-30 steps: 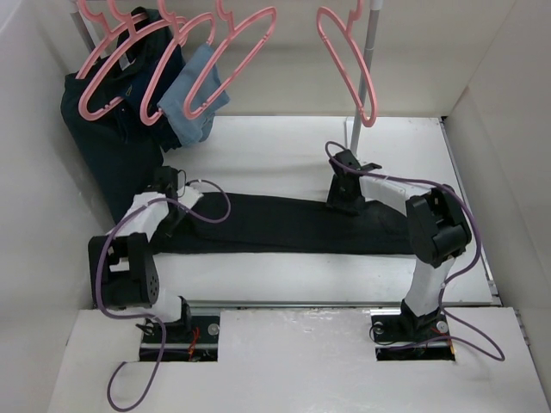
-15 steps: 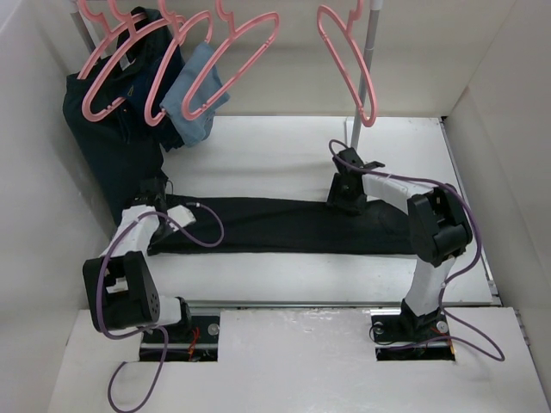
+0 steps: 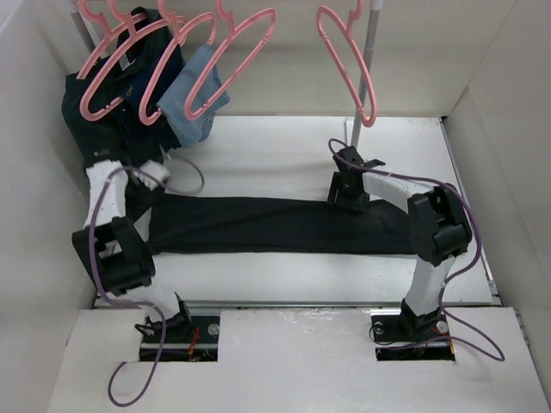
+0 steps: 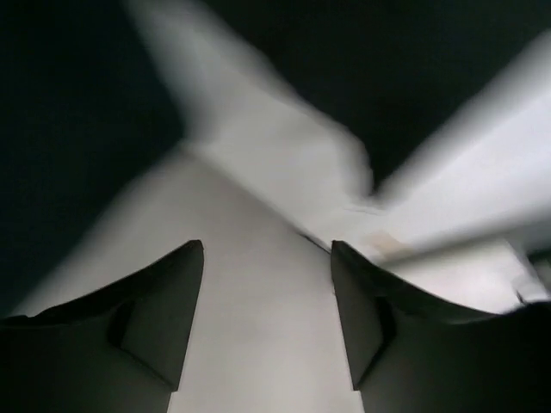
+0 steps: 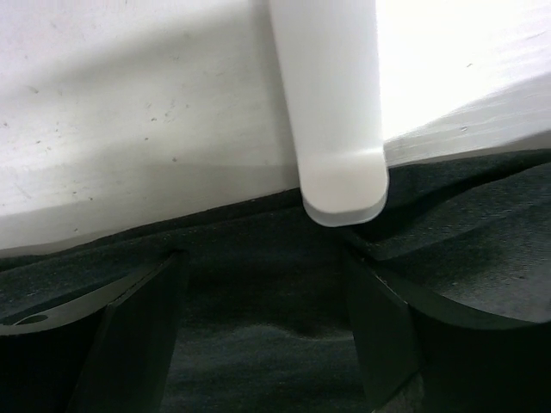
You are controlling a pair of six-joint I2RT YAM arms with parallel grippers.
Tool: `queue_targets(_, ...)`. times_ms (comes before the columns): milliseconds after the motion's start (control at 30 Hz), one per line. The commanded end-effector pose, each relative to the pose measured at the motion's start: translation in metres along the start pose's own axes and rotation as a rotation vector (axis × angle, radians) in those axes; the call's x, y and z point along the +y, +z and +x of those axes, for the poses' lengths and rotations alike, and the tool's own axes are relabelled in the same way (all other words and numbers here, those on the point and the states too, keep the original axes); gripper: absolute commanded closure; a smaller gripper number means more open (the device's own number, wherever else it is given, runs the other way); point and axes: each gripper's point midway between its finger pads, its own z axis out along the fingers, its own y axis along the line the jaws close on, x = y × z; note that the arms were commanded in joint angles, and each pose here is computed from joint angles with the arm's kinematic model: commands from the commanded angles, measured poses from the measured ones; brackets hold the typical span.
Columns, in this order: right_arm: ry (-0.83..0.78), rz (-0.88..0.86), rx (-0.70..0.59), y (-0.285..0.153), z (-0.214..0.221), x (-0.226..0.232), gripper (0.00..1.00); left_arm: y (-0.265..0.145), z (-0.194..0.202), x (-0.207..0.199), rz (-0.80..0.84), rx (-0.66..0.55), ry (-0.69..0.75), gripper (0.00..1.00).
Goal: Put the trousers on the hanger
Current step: Fold the trousers at the center of the board.
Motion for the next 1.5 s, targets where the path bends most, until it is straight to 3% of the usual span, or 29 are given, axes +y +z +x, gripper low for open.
queue_targets(0,-0.026,0.059,-0.070,-0.018,-0.023,-0.011,0.23,-0.045,-0.051,0.051,-0.021,-0.280,-0.216,0.48)
queue_targets(133,0.097,-0.011,-0.100,-0.036,-0.038,-0.016,0.23,-0.036,-0.091,0.030,0.054,-0.311,-0.191,0.48)
queue_targets(267,0.236,-0.039,-0.111,-0.047,-0.045,-0.047,0.23,-0.001,-0.106,-0.002,0.047,-0.277,-0.152,0.46)
queue_targets(400,0.372,-0.036,-0.120,-0.058,-0.046,-0.084,0.23,0.036,-0.109,-0.013,0.034,-0.231,-0.218,0.44)
queue_targets(567,0.601,0.068,-0.121,-0.060,-0.036,-0.159,0.23,0.073,-0.115,0.023,-0.122,-0.206,-0.379,0.43)
queue_targets(733,0.814,0.250,-0.161,-0.094,-0.015,-0.215,0.00,0.101,-0.112,0.026,-0.143,-0.150,-0.457,0.43)
queue_targets(767,0.859,0.307,-0.182,-0.101,-0.012,-0.232,0.00,0.104,-0.112,0.028,-0.149,-0.144,-0.467,0.42)
queue_targets(900,1.028,0.364,-0.171,-0.123,0.016,-0.257,0.00,0.111,-0.115,0.036,-0.155,-0.119,-0.491,0.40)
queue_targets(1067,1.214,0.323,-0.108,-0.125,0.062,-0.250,0.00,0.116,-0.106,0.036,-0.143,-0.086,-0.536,0.40)
queue_targets(1133,1.238,0.313,-0.057,-0.116,0.083,-0.243,0.00,0.120,-0.103,0.030,-0.114,-0.083,-0.541,0.40)
queue_targets(1300,1.238,0.211,-0.070,-0.077,0.076,-0.234,0.00,0.126,-0.099,0.016,-0.060,-0.081,-0.554,0.40)
queue_targets(1467,1.153,0.280,-0.190,-0.067,0.044,-0.260,0.00,0.128,-0.088,0.014,-0.057,-0.053,-0.570,0.40)
